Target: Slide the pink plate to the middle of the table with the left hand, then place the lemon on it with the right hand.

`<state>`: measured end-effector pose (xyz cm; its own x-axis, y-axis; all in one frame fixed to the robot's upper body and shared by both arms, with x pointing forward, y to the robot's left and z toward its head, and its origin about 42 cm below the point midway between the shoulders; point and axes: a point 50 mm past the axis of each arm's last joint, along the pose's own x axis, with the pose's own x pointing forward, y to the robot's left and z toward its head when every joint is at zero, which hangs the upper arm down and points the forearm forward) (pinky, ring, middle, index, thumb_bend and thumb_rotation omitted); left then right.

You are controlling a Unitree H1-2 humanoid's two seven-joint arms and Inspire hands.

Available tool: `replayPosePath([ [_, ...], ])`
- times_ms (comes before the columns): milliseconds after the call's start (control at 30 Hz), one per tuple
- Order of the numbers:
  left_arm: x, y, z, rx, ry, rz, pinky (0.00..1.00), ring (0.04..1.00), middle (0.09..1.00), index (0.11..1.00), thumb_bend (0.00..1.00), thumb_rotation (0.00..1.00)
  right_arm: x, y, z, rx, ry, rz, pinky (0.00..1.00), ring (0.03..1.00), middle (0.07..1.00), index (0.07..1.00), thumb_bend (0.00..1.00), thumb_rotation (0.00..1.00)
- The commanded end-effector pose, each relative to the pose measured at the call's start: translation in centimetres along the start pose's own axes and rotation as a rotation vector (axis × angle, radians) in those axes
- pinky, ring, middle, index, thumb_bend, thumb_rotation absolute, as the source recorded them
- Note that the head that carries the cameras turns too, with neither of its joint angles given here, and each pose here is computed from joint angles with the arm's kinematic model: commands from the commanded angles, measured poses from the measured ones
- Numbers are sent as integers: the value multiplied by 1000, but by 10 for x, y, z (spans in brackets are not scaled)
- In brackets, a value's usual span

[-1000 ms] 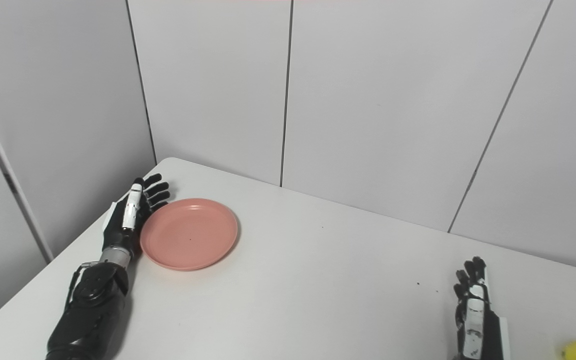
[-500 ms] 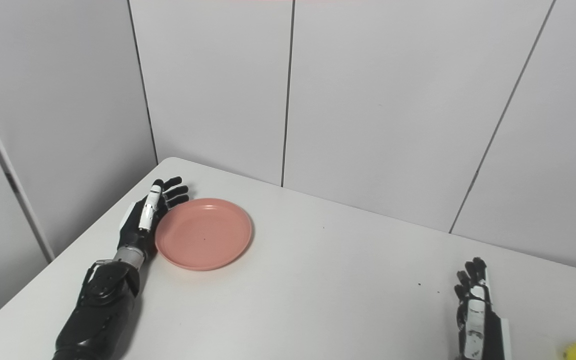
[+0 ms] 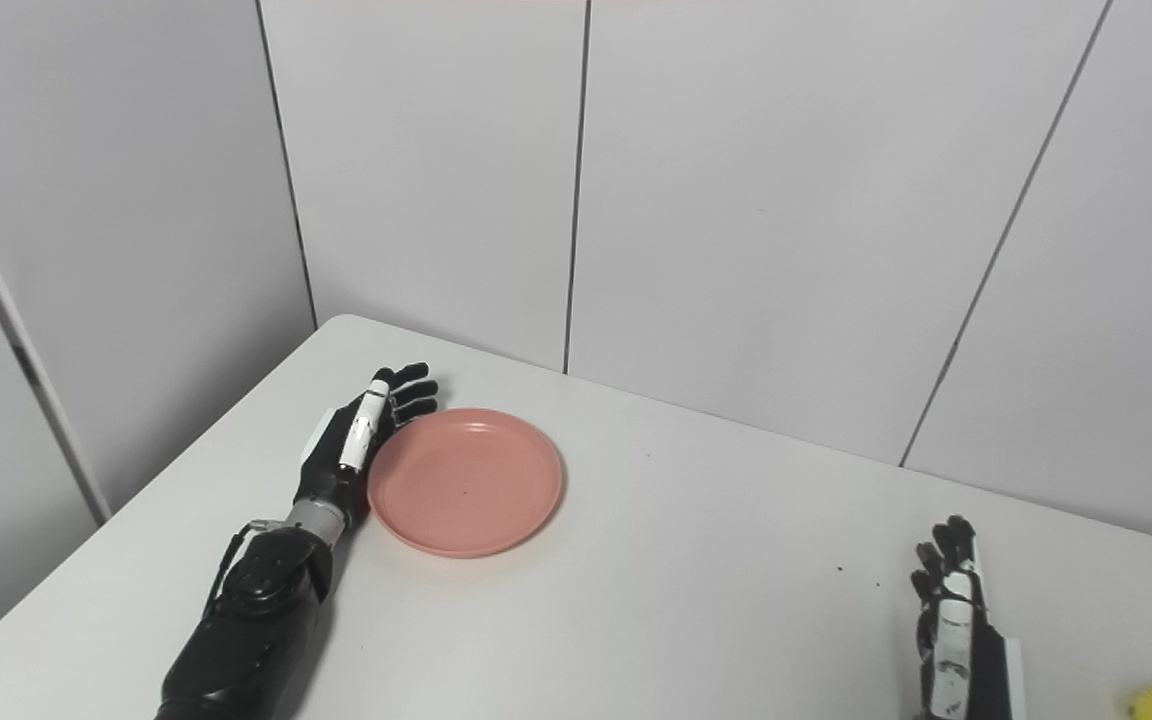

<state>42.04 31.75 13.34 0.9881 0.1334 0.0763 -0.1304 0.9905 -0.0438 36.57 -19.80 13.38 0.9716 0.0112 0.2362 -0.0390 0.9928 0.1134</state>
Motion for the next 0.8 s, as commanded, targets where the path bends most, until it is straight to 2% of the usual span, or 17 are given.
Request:
replayPosePath([
  [0,10,-36,7,-23,-33,-72,810,817,810,792,371,1000,-5,0,-7,18,7,-7,976,956,961,963,625,1000],
  [367,4,-74,5,-68,-5,-125,824,823,816,795,365,1000,-3,2,-8,22,-5,-19,956,945,951,952,623,994],
  [600,0,-91,8,-69,-1,-162,817,823,812,789,343,1000,-3,9,-8,53,-11,-46,910,910,920,914,601,929],
  [767,-7,-104,13,-80,13,-170,817,831,821,799,342,1000,-2,18,-7,64,-9,-55,891,897,908,899,636,862],
])
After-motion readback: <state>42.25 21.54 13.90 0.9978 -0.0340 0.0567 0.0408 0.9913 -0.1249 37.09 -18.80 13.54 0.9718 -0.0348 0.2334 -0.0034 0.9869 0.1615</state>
